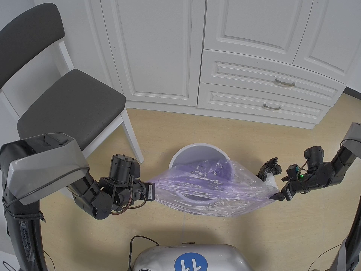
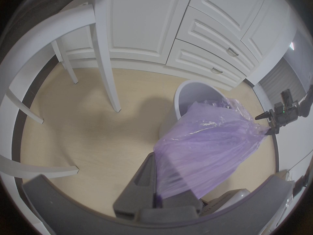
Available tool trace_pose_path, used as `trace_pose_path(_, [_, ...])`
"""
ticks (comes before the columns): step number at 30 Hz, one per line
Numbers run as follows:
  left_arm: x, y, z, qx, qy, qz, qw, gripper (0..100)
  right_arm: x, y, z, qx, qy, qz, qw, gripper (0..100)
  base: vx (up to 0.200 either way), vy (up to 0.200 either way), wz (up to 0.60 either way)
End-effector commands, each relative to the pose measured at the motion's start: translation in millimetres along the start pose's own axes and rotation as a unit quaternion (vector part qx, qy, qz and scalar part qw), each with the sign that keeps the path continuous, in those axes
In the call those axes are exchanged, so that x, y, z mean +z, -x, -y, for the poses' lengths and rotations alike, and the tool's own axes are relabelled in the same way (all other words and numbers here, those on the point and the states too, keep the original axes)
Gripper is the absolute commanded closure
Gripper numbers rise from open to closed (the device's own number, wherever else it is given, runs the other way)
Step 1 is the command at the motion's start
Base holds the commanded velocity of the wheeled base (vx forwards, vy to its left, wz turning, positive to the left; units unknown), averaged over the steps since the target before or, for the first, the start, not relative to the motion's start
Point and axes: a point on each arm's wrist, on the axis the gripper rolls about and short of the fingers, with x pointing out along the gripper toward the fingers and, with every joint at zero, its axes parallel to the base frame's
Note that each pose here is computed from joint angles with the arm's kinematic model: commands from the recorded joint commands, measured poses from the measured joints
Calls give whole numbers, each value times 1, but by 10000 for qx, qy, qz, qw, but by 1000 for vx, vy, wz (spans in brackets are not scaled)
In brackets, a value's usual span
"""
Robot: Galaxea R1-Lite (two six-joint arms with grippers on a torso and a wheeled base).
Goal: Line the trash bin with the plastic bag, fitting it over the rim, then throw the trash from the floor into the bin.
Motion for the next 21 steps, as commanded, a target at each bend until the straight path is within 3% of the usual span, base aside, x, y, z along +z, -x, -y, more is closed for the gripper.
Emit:
trace_pose_path(1, [7, 3, 1, -20, 35, 132, 9999, 100, -26, 21, 27, 224, 251, 614, 9975, 0, 0, 0, 0])
trace_pose_path(9, [-6, -12, -14, 166, 113, -91, 9998, 100, -42, 7, 35, 1302, -376, 1419, 9806, 0, 0, 0, 0])
trace_pose_path(21, [-3, -22, -31, 342, 245, -98, 9991, 100, -52, 10, 55, 1345, -698, 1691, 9739, 0, 0, 0, 0])
